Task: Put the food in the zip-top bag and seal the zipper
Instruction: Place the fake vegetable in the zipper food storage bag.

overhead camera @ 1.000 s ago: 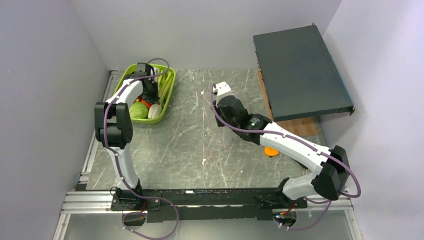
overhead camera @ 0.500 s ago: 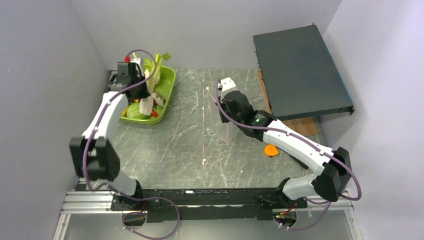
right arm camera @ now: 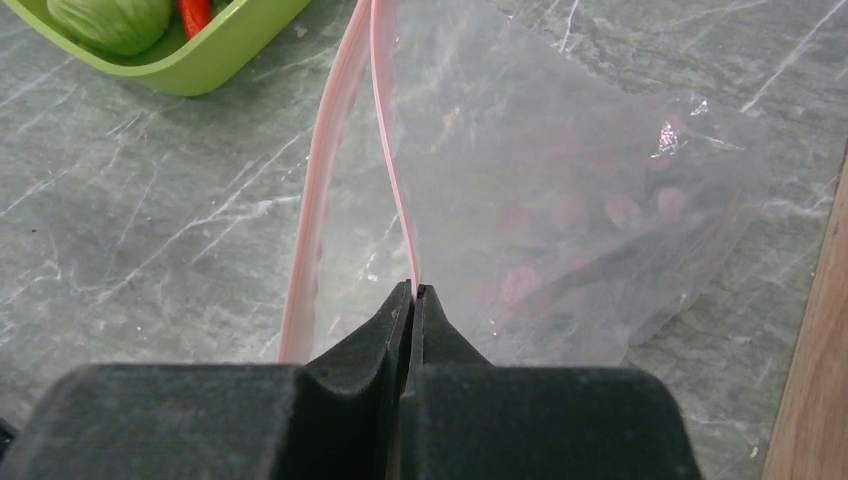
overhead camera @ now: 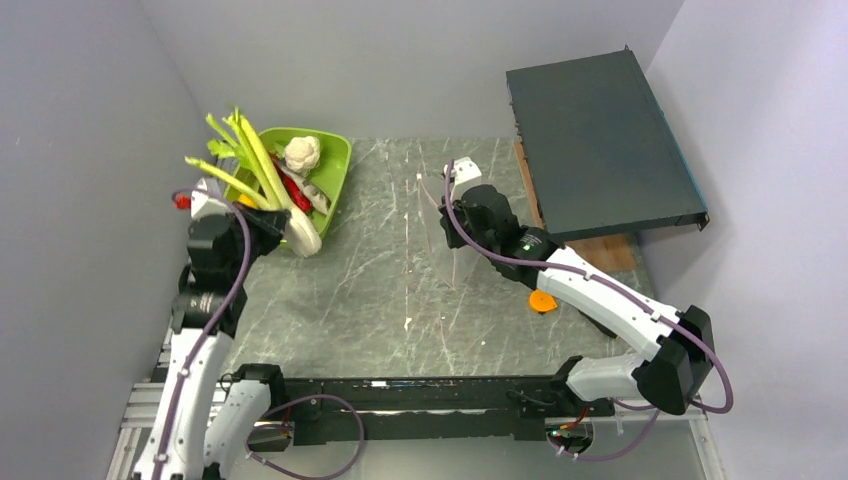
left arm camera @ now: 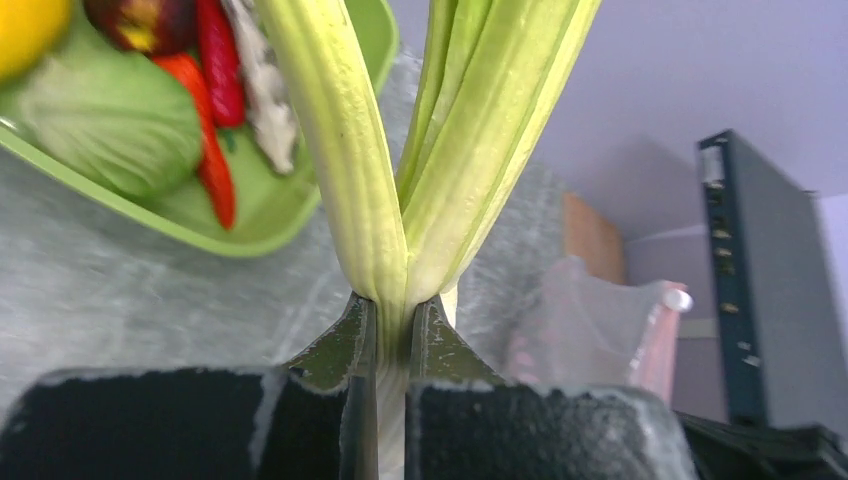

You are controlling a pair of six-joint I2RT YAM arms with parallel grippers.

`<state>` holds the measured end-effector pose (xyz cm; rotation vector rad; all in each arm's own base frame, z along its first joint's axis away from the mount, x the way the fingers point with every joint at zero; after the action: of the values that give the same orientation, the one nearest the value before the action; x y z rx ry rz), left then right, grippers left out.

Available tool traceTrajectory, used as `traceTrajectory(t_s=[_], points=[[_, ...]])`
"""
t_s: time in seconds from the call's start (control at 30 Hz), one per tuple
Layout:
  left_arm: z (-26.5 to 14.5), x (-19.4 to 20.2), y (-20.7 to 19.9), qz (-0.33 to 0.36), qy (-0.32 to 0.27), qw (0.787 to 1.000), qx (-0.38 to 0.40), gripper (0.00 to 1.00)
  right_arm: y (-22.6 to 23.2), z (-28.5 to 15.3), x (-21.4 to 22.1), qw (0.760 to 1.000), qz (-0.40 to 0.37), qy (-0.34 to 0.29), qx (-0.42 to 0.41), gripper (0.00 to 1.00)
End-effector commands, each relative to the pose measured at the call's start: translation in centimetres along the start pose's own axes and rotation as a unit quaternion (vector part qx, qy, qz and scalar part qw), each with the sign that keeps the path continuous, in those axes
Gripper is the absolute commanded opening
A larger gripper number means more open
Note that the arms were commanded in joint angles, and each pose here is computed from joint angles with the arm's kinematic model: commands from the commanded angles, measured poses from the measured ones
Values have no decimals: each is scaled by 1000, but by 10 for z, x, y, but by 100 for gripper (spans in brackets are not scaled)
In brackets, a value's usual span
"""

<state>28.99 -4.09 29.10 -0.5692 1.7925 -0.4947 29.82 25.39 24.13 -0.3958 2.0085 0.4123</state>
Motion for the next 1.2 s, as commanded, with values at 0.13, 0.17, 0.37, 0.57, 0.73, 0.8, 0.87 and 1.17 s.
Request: traceTrajectory(t_s=[0.13,0.17,0.37,0.57,0.73,0.8,0.87,1.17], points=[[-51,-10,-72,-108,-90,949,283,0,23,-3,-23,996,75,-17,-49,0],[-61,-14,-80,-93,-106,939,313,0,30,-2,-23,994,88,-12,-66,0],[-110,-16,-125,13,-135,873,469,0,61,-2,-43,980,159,2,-122,0],[-132,-3,-157,87,-150,819,547,0,85,9,-56,963,234,11,-134,0],[-139,13,-176,136,-159,791,575,0,107,13,-62,947,280,22,-158,0],[-138,17,-180,136,-157,787,581,0,111,13,-65,944,286,25,-163,0],[-135,22,-183,138,-151,785,584,0,116,12,-67,941,290,31,-173,0],[-119,49,-171,164,-163,779,582,0,131,-3,-77,920,324,34,-219,0]])
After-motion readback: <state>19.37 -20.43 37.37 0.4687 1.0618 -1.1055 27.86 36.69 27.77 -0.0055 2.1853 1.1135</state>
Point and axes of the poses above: each gripper's point midway between its finger pads, its own z axis out along the fingers, its own y axis along the line the jaws close on, x = y × z, the point moved 1 cm from there along -z, back along the fingers, and after that the axes turned 4 degrees about z, right-handed, at the moved point
